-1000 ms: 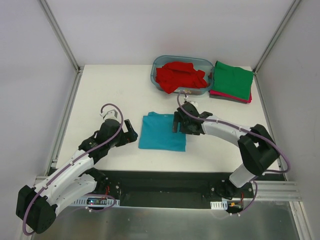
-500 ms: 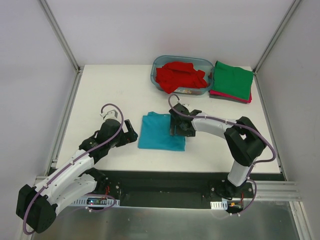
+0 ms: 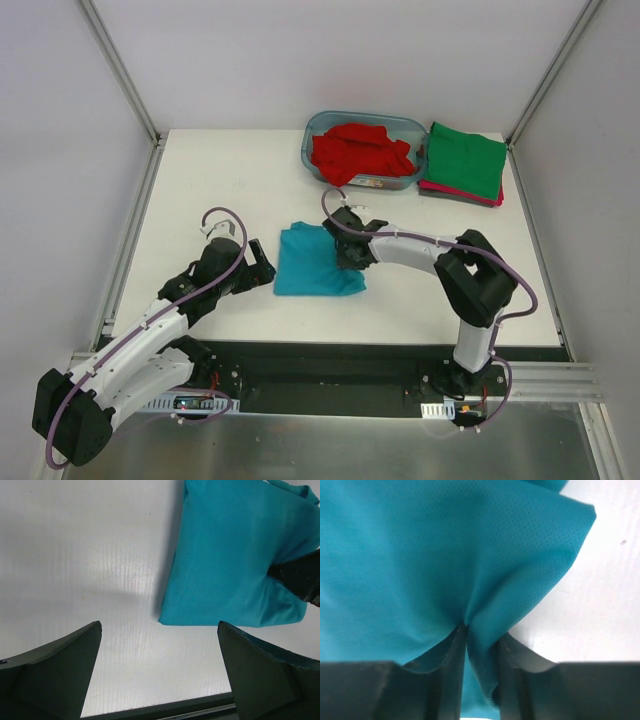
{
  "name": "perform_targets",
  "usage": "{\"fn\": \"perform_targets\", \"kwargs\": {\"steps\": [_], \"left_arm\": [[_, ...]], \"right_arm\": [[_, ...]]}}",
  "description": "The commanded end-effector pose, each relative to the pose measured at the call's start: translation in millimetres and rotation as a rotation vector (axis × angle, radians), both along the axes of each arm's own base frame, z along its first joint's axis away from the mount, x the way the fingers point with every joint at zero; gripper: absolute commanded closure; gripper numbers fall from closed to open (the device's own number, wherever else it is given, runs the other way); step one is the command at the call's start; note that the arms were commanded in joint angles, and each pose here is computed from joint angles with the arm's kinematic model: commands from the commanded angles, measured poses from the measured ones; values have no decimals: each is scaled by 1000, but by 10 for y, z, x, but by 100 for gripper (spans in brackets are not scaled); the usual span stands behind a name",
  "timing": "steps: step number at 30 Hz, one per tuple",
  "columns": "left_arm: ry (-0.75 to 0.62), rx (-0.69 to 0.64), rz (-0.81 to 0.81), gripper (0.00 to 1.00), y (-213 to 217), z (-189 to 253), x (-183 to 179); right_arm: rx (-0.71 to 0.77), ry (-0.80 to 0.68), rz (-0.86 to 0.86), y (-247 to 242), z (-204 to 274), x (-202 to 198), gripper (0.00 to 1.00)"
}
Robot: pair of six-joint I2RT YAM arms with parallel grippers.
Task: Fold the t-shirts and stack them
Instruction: Put the neatly folded tshirt into the corner of the board with the right arm
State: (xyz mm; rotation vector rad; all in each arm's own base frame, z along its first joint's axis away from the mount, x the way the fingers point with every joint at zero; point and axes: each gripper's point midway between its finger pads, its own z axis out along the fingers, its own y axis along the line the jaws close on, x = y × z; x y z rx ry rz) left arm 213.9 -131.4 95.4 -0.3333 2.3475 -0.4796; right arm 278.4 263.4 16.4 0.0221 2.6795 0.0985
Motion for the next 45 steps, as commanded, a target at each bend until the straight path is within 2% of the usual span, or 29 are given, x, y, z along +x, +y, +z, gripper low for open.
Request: {"fn": "perform_targets", "kwargs": {"steps": [1, 3, 4, 9, 15, 19, 21, 27, 33, 39, 45], "left_arm": [[-6, 23, 40, 1, 65, -5, 43], [-3, 30, 44, 1, 78, -9, 44], [-4, 31, 45, 1, 80, -5, 45], [-3, 42, 52, 1, 104, -10, 44], [-7, 62, 77, 1, 172, 12, 41], [-13, 73, 96, 1, 213, 14, 53], [-11, 85, 104, 1, 236, 1, 56], [-1, 107, 123, 1, 282, -23, 69], [-6, 144, 158, 1, 371, -39, 100], [-7, 161, 206, 1, 475, -42, 118], [-32, 160, 266, 1, 579, -20, 120]], "right_arm": [[-92, 38, 20, -79, -387, -33, 79], [-101, 26, 35, -76, -386, -1, 95], [-112, 14, 46, -88, -371, 16, 99], [-254, -61, 124, -269, -175, 180, 100], [-481, -211, 280, -457, 380, 519, 100], [-707, -358, 242, -702, 785, 727, 99], [-769, -418, 230, -748, 917, 812, 99], [-815, -511, 260, -671, 1175, 1059, 99], [-817, -591, 139, -787, 1563, 1294, 99], [-829, -649, 67, -920, 1965, 1360, 99], [-952, -654, 17, -1075, 2340, 1399, 99]]}}
